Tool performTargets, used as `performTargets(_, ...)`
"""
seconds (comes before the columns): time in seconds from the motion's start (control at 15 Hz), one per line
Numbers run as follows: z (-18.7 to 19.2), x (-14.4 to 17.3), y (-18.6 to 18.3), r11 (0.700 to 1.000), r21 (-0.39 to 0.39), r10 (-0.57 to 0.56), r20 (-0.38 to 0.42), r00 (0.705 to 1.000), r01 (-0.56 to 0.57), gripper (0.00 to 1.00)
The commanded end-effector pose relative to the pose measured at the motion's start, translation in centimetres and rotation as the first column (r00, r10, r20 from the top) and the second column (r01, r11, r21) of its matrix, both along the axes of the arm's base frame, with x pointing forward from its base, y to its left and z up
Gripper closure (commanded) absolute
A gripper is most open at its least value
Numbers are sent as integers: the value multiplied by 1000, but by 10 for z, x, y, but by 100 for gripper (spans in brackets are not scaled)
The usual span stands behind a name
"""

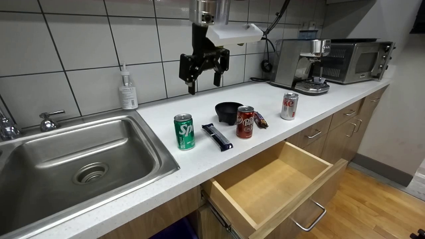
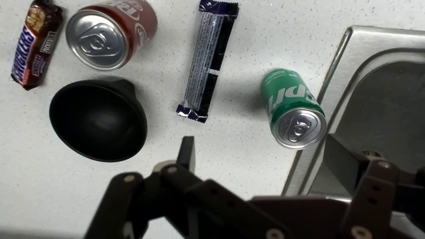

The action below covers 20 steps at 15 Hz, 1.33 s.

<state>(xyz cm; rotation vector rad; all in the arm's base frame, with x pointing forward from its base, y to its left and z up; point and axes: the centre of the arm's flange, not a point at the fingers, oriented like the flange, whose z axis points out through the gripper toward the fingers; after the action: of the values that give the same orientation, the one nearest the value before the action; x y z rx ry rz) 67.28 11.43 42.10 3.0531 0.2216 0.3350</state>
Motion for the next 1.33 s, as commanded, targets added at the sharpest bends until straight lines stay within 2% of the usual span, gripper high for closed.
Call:
performTargets(0.0,-7,6,10,999,-44,0,35,999,1,0)
performTargets(0.33,-16,10,27,997,-49,62,78,995,-58,0)
performTargets(0.53,-19,12,34,997,-25,70,94,993,-68,0)
performTargets(1.27,-42,32,43,997,16,75,73,994,-77,0)
